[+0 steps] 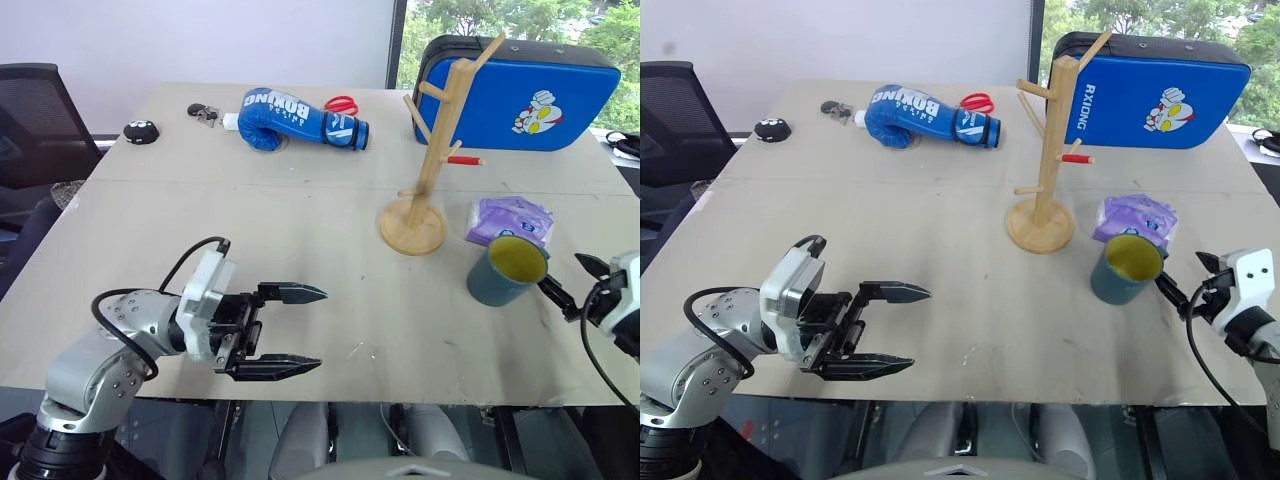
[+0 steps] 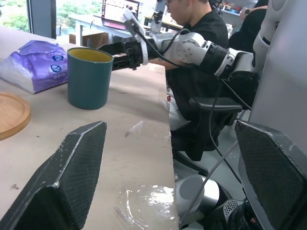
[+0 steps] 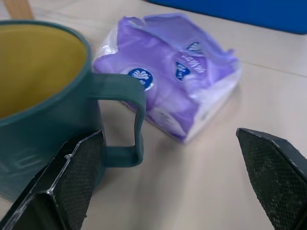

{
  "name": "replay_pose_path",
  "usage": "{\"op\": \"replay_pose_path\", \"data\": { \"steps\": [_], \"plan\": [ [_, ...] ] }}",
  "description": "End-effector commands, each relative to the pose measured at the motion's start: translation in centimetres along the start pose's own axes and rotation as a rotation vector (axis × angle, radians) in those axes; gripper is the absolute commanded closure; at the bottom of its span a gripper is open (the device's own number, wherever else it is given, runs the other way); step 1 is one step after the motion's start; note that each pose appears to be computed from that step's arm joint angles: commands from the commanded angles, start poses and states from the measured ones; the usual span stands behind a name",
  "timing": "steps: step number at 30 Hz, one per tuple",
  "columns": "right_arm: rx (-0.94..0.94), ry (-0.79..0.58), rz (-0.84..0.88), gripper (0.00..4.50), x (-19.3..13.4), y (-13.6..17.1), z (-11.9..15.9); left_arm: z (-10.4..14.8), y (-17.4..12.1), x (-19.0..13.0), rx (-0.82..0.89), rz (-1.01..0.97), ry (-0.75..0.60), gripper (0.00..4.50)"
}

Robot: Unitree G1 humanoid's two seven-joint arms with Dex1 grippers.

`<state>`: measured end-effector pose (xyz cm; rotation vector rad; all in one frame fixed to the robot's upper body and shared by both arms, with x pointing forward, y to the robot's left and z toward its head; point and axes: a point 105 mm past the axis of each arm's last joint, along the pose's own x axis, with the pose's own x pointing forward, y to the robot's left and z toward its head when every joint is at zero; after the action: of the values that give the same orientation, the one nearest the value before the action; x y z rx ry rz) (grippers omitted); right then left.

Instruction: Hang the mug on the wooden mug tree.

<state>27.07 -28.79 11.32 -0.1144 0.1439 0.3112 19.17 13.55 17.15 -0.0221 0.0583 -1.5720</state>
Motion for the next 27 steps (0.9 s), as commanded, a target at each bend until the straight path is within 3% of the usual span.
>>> {"op": "replay_pose_path", "data": {
  "steps": [1,6,11,17,27],
  "plan": [
    [0.005,-0.028,0.028,0.00,0.9,0.1,0.6,0.9,-0.1,-0.4,0.048,0.013,0.004,0.14],
    [0.016,-0.060,0.094,2.03,2.0,0.6,0.9,1.1,-0.1,-0.7,0.050,0.026,0.006,0.00],
    [0.023,-0.072,0.139,4.45,2.4,1.0,0.9,1.3,0.0,-0.8,0.052,0.035,0.006,0.00],
    [0.002,-0.103,0.149,4.45,1.7,1.3,2.1,1.6,0.3,-0.8,0.053,0.060,-0.020,0.00],
    [-0.219,-0.206,0.272,4.45,0.8,4.3,10.8,2.2,1.6,-1.2,0.054,0.128,-0.083,0.00]
  ]
}}
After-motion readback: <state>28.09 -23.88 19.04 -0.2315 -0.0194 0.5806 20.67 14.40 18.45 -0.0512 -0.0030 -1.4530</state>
